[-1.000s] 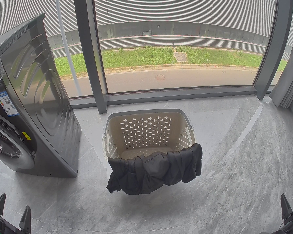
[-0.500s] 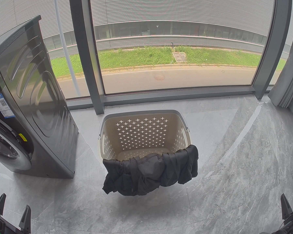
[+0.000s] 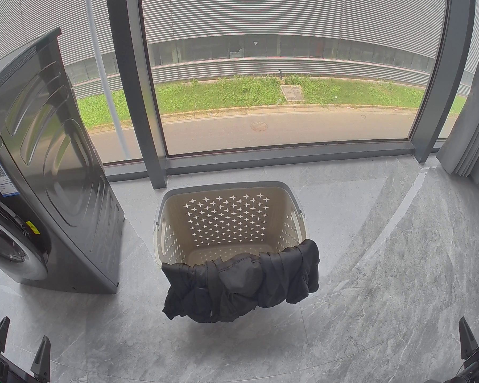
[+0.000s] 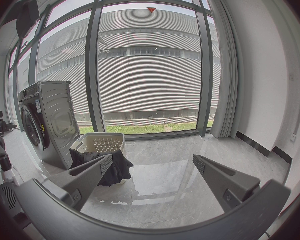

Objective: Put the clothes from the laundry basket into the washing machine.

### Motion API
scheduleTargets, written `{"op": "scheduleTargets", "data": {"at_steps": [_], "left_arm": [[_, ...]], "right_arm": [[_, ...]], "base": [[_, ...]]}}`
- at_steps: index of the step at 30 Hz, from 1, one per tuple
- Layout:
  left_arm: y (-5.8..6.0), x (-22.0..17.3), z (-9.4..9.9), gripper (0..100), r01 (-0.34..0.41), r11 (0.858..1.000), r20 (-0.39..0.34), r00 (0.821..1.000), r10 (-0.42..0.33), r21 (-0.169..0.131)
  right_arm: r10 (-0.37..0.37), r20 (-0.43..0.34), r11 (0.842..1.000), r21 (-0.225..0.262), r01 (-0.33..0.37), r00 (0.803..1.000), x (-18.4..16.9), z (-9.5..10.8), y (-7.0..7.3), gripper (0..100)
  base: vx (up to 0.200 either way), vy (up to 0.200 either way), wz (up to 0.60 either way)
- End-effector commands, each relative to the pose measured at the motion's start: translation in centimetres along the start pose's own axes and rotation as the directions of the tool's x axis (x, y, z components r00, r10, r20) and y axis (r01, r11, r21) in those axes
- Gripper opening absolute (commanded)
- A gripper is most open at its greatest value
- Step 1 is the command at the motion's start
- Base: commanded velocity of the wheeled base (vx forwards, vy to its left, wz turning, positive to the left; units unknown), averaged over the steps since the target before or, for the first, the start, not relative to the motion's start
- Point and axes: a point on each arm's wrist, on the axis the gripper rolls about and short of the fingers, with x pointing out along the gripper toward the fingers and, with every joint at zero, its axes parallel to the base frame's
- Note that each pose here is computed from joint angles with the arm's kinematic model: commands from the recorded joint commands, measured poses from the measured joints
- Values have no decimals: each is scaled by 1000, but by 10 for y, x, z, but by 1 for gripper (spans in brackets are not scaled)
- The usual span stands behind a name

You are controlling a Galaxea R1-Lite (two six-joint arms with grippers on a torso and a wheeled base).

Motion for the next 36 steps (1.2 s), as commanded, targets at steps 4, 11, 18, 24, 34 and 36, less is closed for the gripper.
{"op": "scheduleTargets", "data": {"at_steps": [4, 11, 18, 24, 34, 36], "left_arm": [[0, 0, -5, 100, -1, 1000, -2, 1000, 1, -1], [0, 0, -5, 100, -1, 1000, -2, 1000, 1, 1], [0, 0, -5, 100, 1, 1000, 0, 1000, -1, 1], [0, 0, -5, 100, 1, 1000, -2, 1000, -1, -2], [0, 0, -5, 100, 1, 1000, -2, 1000, -1, -2], [0, 0, -5, 100, 1, 1000, -2, 1000, -1, -1]], "right_arm": [[1, -1, 1000, 0, -1, 1000, 0, -5, 0, 100], [1, -1, 1000, 0, -1, 1000, 0, -5, 0, 100], [1, -1, 1000, 0, -1, 1000, 0, -5, 0, 100], [1, -1, 1000, 0, -1, 1000, 0, -5, 0, 100], [1, -1, 1000, 0, -1, 1000, 0, -5, 0, 100], [1, -1, 1000, 0, -1, 1000, 0, -5, 0, 100]], "base": [[200, 0, 0], [171, 0, 0], [0, 0, 0], [67, 0, 0], [80, 0, 0], [0, 0, 0]]}}
